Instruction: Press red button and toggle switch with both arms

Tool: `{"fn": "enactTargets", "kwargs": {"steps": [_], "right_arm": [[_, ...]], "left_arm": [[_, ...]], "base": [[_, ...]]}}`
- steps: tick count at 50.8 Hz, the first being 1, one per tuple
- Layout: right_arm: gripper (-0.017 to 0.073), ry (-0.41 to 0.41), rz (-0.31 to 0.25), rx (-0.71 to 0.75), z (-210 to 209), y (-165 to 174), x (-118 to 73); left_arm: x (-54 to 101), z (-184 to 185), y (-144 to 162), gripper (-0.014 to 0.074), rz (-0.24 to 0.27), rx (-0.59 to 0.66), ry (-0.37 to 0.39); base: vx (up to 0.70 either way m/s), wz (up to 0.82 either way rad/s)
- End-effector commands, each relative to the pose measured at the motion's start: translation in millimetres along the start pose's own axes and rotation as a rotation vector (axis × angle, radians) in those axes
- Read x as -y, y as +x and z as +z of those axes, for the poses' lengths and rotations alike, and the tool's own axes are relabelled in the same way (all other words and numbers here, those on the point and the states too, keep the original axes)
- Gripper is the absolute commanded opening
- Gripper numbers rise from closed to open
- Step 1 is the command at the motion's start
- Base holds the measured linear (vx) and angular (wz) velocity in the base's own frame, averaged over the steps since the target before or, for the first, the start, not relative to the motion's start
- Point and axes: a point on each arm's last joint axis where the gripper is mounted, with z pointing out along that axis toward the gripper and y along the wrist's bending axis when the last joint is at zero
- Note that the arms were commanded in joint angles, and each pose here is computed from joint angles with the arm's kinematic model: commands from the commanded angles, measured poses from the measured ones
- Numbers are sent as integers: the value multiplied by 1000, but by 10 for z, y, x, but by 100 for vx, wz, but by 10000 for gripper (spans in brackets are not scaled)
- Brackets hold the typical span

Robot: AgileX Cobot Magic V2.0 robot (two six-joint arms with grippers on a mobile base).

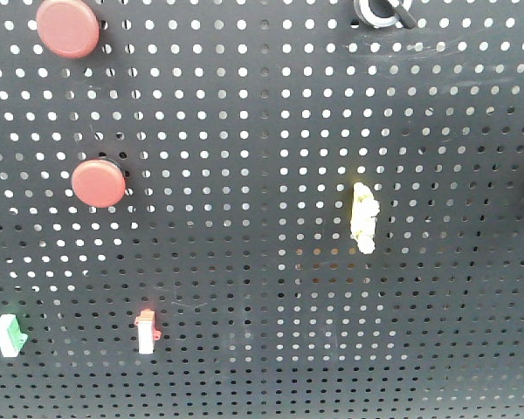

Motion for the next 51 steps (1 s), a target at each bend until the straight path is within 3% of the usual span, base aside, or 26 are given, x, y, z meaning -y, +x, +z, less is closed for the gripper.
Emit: {"fn": "enactTargets", "kwargs": {"steps": [1,11,18,23,40,44,51], "right_arm": [[0,29,-16,97,-89,-186,59],[0,183,-19,-64,-479,36,199],[0,333,-30,-105,-905,453,164],[0,392,0,-136,-1111,911,56],[0,419,124,-211,-1446,2233,-274],[0,416,156,-243,-1454,2368,-298],[0,411,163,-283,-1461,2397,-304]], "left_arm": [[-3,6,32,0,-6,63,7],[-2,6,32,0,-6,64,8],[-3,6,31,0,-6,64,7],[-3,6,31,0,-6,64,7],[-3,6,31,0,-6,64,7],[-3,6,31,0,-6,65,7],[-3,5,31,2,-6,65,8]], "base": [[0,0],[0,0],[0,0],[0,0],[0,0],[0,0],[0,0]]}}
